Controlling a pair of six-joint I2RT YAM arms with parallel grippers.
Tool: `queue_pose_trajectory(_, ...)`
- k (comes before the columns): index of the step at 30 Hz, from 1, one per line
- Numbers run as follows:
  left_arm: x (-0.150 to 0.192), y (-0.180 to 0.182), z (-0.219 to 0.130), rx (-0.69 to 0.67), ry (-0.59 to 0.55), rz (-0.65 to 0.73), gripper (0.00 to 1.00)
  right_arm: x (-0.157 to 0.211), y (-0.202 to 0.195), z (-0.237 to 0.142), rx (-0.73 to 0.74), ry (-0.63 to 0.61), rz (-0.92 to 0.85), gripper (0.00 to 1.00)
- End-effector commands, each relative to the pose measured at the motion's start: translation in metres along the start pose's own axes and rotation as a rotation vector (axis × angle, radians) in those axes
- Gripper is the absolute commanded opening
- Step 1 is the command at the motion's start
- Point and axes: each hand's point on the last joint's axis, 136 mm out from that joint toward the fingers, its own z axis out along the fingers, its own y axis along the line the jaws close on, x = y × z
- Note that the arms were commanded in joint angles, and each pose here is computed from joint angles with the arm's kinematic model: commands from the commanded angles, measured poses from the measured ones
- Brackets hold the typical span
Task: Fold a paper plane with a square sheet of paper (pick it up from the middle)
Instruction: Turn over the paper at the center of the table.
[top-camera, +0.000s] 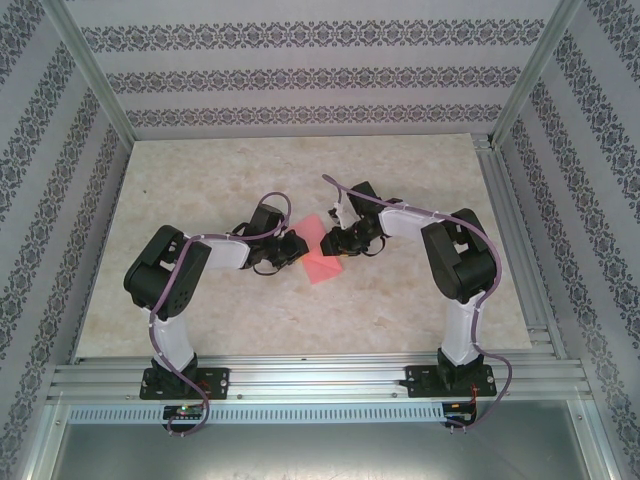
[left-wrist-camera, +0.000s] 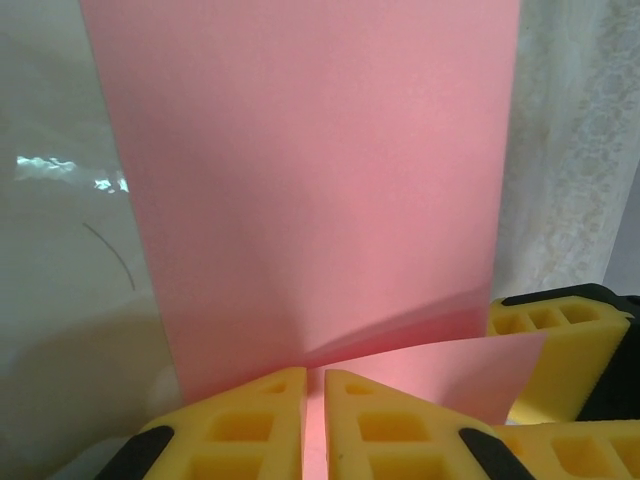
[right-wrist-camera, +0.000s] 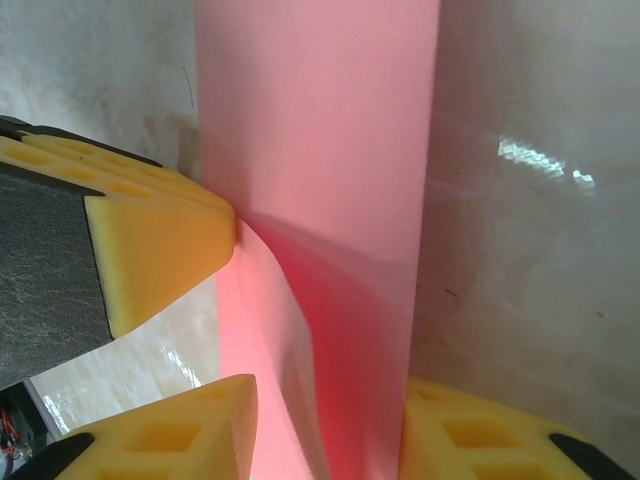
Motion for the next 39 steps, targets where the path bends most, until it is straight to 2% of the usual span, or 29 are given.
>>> queue_pose_trajectory(1, 0.005, 0.006, 0.002, -0.032, 0.008, 0.016, 0.15, -0.005, 0.001, -0.009, -0.030, -0.036, 0.010, 0.39)
queue_pose_trajectory(6, 0.004, 0.002, 0.001, -0.027, 0.008, 0.020, 0.14, 0.002, 0.010, -0.009, -0.085, -0.014, 0.003, 0.34)
queue_pose_trajectory(10, 0.002, -0.004, 0.000, -0.004, 0.003, 0.016, 0.14, 0.003, 0.011, -0.009, -0.104, -0.017, 0.010, 0.22)
queue_pose_trajectory(12, 0.002, -0.010, -0.003, 0.013, 0.000, 0.019, 0.15, 0.001, 0.013, -0.010, -0.108, -0.025, 0.009, 0.21)
queue_pose_trajectory(14, 0.000, -0.016, -0.007, 0.024, -0.009, 0.027, 0.15, 0.000, 0.012, -0.012, -0.095, -0.031, 0.009, 0.18)
queue_pose_trajectory(15, 0.000, -0.020, -0.011, 0.030, -0.015, 0.032, 0.15, -0.001, 0.011, -0.015, -0.073, -0.037, 0.005, 0.13)
queue_pose_trajectory(19, -0.006, -0.037, -0.030, 0.050, -0.056, 0.054, 0.16, -0.005, 0.017, -0.036, -0.024, -0.077, -0.030, 0.09)
queue_pose_trajectory(22, -0.011, -0.050, -0.051, 0.052, -0.114, 0.074, 0.18, -0.005, 0.015, -0.053, 0.068, -0.091, -0.055, 0.06)
queue_pose_trajectory(24, -0.016, -0.053, -0.070, 0.024, -0.167, 0.092, 0.19, -0.003, 0.010, -0.073, 0.181, -0.103, -0.073, 0.06)
queue_pose_trajectory(29, -0.023, -0.043, -0.122, -0.111, -0.301, 0.113, 0.21, 0.013, -0.007, -0.131, 0.572, -0.110, -0.158, 0.06)
queue_pose_trajectory(32, -0.028, -0.030, -0.153, -0.145, -0.374, 0.091, 0.23, 0.022, -0.011, -0.154, 0.817, -0.086, -0.253, 0.06)
queue_pose_trajectory(36, -0.031, -0.010, -0.184, -0.159, -0.453, 0.047, 0.27, 0.036, -0.013, -0.146, 1.014, 0.012, -0.332, 0.06)
queue_pose_trajectory(39, -0.032, 0.008, -0.202, -0.163, -0.490, 0.001, 0.29, 0.047, -0.008, -0.119, 1.046, 0.058, -0.355, 0.07)
